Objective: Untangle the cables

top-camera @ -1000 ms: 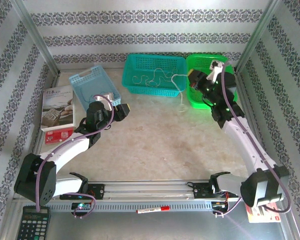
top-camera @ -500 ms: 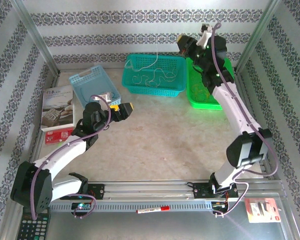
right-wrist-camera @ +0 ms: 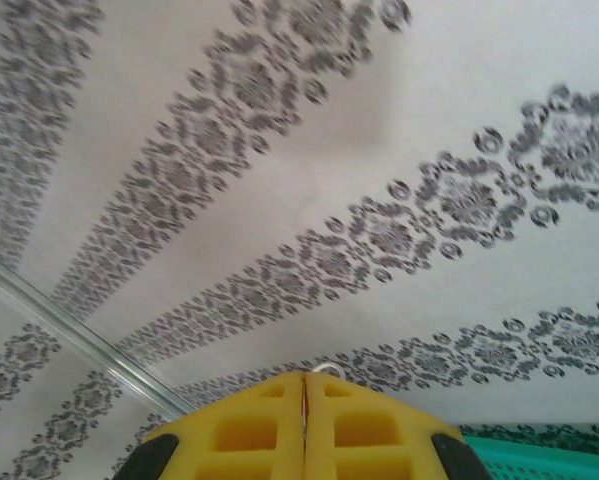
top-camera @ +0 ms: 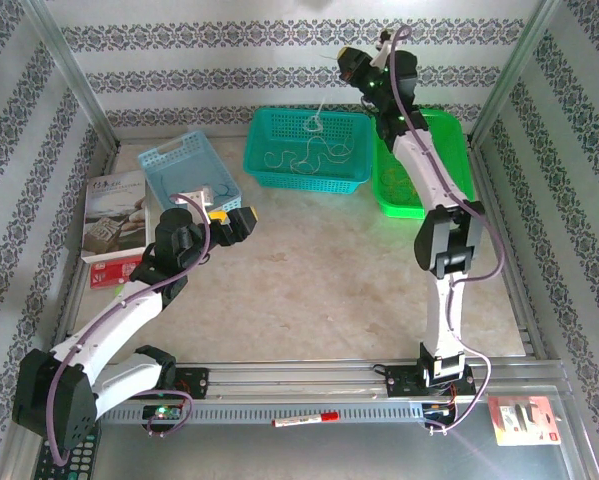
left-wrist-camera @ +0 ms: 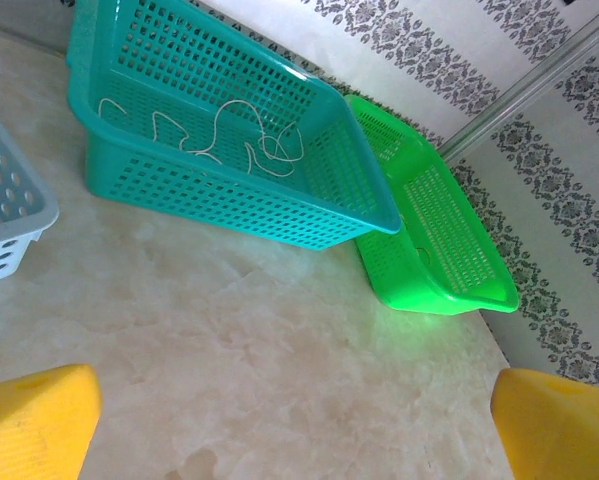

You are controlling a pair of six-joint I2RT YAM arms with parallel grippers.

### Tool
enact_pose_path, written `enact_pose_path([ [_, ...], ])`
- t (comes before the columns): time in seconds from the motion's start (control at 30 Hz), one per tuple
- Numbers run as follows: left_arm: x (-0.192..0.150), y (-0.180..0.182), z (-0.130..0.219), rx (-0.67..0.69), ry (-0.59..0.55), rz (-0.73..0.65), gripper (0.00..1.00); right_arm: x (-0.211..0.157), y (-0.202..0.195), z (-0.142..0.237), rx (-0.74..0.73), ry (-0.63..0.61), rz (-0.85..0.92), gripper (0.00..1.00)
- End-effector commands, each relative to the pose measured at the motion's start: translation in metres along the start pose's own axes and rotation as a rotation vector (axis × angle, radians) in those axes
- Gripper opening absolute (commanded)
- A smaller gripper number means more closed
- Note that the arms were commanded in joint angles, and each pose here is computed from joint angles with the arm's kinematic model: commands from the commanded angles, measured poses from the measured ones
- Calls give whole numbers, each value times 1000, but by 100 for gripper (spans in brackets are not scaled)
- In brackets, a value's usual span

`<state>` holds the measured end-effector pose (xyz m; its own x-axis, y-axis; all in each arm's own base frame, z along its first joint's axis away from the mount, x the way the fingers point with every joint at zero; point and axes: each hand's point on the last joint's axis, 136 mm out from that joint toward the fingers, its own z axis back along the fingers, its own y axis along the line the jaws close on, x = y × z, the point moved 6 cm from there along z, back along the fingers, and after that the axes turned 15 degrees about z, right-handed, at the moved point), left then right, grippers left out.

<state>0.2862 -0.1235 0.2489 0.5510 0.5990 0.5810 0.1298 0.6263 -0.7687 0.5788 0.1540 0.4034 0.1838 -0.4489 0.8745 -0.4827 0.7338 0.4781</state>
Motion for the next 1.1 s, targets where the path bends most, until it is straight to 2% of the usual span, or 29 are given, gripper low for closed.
enact_pose_path([
  [0.0,1,6,5,32,-9,-11,100,-6,-2,-9,29,8,-15,0],
  [0.17,3,4,5,29,-12,-10,100,-57,-21,-19,-9,107,-26,0],
  [0.2,3,4,5,29,-11,-9,100,-68,-27,-20,-20,133,-32,8],
  [0.23,4,3,5,28,-11,-9,100,-76,-30,-20,-24,154,-35,20],
  [0.27,5,3,5,28,-14,-10,100,-87,-34,-20,-33,183,-37,38],
  [0.3,4,2,5,26,-11,-11,100,-93,-37,-18,-48,209,-36,50],
  [0.37,5,1,5,21,-10,-9,100,-98,-39,-11,-62,239,-24,64],
  [0.5,6,-1,5,14,-12,-12,100,-87,-26,9,-60,255,23,80],
  [0.67,7,-3,5,9,-19,-21,100,-66,-2,46,-53,255,89,84],
  [0.7,8,-2,6,12,-25,-23,100,-67,2,55,-55,260,98,88],
  [0.83,12,0,10,40,-67,-37,100,-68,16,92,-56,267,137,90],
  [0.87,14,1,11,50,-79,-45,100,-69,18,104,-62,268,149,98],
  [1.07,26,8,24,133,-193,-113,100,-85,24,181,-142,286,234,98],
])
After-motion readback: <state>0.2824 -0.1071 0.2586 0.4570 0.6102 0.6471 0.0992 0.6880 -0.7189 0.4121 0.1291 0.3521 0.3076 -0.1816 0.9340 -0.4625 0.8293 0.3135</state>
